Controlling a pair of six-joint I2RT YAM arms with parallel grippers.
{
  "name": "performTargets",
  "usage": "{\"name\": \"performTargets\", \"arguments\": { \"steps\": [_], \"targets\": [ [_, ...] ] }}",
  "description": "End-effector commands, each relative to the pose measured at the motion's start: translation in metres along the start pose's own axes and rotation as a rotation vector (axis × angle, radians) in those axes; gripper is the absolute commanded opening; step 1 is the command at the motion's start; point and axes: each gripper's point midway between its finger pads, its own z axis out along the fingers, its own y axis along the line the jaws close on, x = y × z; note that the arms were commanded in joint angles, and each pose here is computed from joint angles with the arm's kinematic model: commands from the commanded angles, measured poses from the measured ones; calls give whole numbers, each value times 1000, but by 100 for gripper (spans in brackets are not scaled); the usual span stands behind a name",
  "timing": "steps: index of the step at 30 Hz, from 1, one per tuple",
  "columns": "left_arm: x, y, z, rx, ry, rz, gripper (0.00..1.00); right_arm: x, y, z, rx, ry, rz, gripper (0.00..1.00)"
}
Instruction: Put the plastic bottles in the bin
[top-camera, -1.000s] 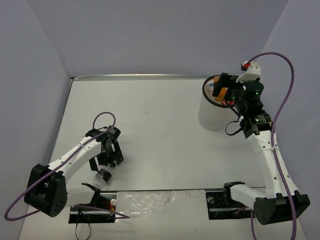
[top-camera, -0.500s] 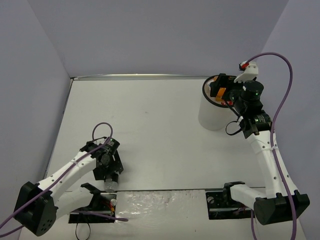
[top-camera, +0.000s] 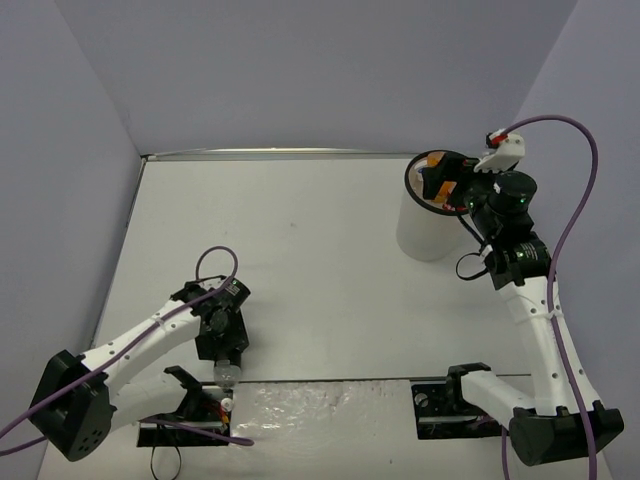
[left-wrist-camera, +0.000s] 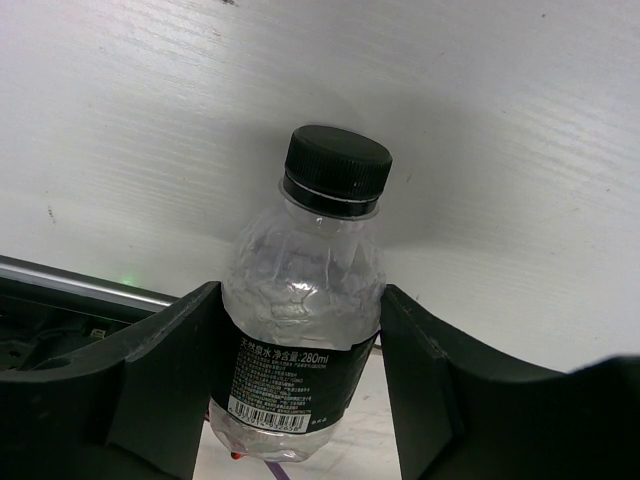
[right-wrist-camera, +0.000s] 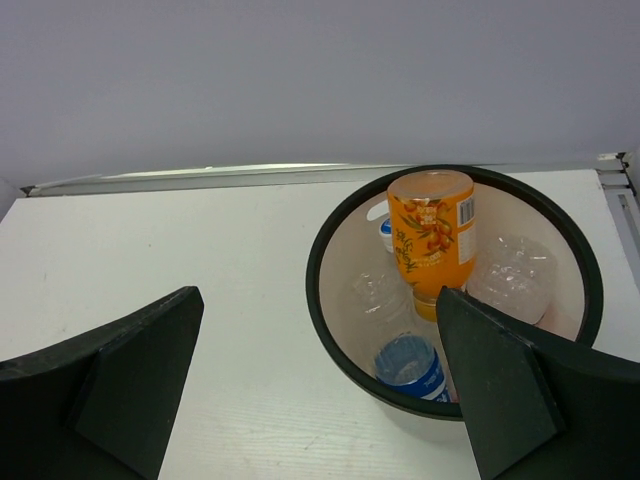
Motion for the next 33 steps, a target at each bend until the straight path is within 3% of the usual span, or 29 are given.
{"name": "performTargets", "arguments": {
  "steps": [1,6,9,11,14,15,18,25,33],
  "targets": [
    [-33,-36,-34,177,-150,77,0,-3,35,-2,-195,-23,3,100],
    [-49,-111,-88,595,-303,294,0,36,95,-16,-511,57,9,100],
    [-31,-169,-136,960,-360,524,0,73,138,-33,-695,112,59,100],
    [-22,-187,-150,1046,-385,632,0,90,158,-42,-783,163,123,100],
    [-14,-201,-161,1072,-449,762,0,102,171,-46,-813,218,190,100],
    [-10,-208,-163,1075,-471,817,0,109,168,-34,-733,240,241,100],
    [-10,-219,-168,1083,-509,869,0,137,181,-38,-714,337,276,100],
    [-25,-231,-176,1035,-548,873,0,193,199,-59,-657,488,217,100],
    [-38,-222,-187,1005,-628,821,0,212,193,-62,-574,521,268,99]
  ]
}}
